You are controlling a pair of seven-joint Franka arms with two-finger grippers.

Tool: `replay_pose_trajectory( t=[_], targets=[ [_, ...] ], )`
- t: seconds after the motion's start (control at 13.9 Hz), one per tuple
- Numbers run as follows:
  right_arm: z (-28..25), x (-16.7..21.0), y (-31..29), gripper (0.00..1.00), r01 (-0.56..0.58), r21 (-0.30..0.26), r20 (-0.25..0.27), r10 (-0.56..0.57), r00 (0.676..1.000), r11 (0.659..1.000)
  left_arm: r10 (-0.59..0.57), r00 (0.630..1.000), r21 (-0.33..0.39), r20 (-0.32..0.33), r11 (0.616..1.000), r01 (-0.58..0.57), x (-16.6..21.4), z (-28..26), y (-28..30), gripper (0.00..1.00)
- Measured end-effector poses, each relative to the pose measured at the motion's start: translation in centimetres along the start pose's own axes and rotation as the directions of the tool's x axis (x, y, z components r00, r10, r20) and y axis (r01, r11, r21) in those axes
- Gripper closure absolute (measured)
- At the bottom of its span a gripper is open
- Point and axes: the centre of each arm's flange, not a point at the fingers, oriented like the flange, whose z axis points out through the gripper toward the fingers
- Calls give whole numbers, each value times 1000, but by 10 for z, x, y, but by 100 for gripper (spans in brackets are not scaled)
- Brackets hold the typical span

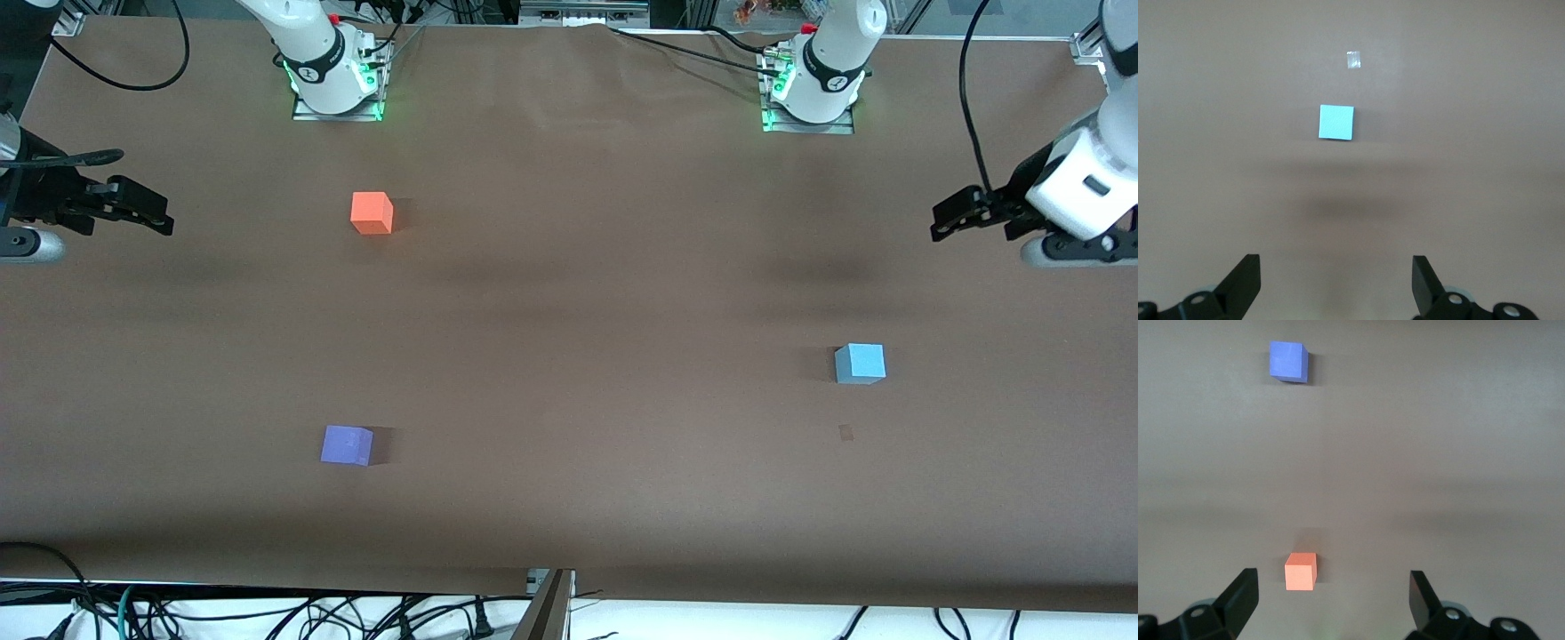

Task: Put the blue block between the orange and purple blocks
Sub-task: 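Reach the left gripper down over the light blue cube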

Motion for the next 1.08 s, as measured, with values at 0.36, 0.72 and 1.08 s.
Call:
replay_pose_trajectory(
  t=[0.36,0.72,1.08],
  targets=[
    [0,0,0,0,0,0,0,0,1000,1000,43,996,23,76,999,-45,52,73,-15,0],
    [0,0,0,0,-1,0,0,1,1000,1000,47,998,12,50,999,-48,103,164,-20,0],
    [0,0,1,0,-1,2,0,1,1000,1000,12,1000,-6,-10,1000,-12,111,276,-33,0]
  ],
)
